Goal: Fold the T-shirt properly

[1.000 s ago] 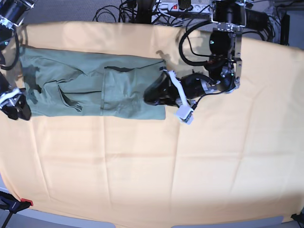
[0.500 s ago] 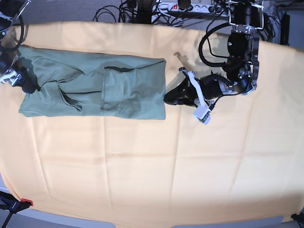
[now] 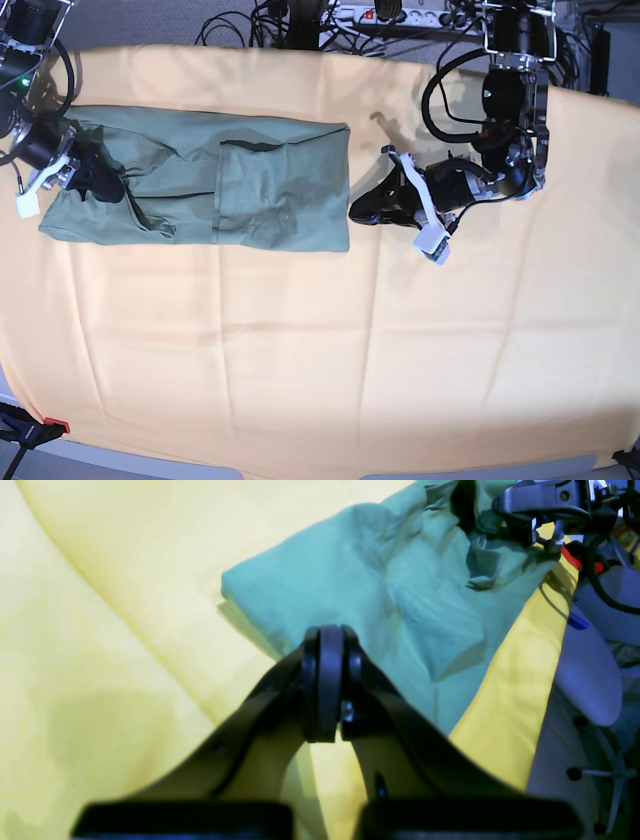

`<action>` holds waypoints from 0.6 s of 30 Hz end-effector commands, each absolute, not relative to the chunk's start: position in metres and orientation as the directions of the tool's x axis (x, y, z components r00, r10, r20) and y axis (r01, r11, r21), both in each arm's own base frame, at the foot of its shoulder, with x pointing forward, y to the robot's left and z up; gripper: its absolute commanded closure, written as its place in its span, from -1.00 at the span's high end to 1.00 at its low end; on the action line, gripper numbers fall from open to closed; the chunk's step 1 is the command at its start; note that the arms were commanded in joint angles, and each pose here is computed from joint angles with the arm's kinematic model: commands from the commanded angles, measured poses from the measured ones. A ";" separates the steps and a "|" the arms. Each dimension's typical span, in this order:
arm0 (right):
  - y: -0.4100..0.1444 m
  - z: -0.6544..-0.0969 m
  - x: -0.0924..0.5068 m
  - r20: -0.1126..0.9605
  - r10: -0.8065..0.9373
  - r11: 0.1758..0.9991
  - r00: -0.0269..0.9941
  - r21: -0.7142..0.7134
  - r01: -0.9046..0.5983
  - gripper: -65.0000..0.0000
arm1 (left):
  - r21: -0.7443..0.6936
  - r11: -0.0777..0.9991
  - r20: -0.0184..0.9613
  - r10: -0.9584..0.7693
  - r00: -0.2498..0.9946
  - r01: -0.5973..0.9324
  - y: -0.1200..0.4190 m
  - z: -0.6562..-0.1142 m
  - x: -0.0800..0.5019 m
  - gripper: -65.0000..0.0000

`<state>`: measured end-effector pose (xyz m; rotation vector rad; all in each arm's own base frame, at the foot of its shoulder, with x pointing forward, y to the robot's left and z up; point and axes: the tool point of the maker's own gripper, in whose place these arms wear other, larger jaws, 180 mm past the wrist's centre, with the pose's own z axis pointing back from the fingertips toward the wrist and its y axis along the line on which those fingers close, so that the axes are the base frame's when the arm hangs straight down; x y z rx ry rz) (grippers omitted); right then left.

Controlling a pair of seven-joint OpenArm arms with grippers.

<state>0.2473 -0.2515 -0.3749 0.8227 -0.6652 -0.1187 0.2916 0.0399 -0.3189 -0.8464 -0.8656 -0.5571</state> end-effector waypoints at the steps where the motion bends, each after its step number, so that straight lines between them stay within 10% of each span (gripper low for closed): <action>1: -0.259 -0.377 0.245 0.503 -0.316 0.717 0.804 0.682 -0.145 0.23 | -0.391 0.543 0.866 -0.058 0.497 0.744 0.038 -0.300 0.299 -1.00; 7: -0.274 -0.388 0.247 0.522 -0.289 0.787 0.802 0.606 -0.111 -1.00 | -0.394 0.543 0.863 -0.059 0.502 0.742 0.038 -0.302 0.297 -1.00; 18: -0.282 -0.380 0.256 0.562 -0.298 0.801 0.771 0.587 -0.118 -1.00 | -0.395 0.543 0.863 -0.058 0.502 0.742 0.038 -0.302 0.297 -1.00</action>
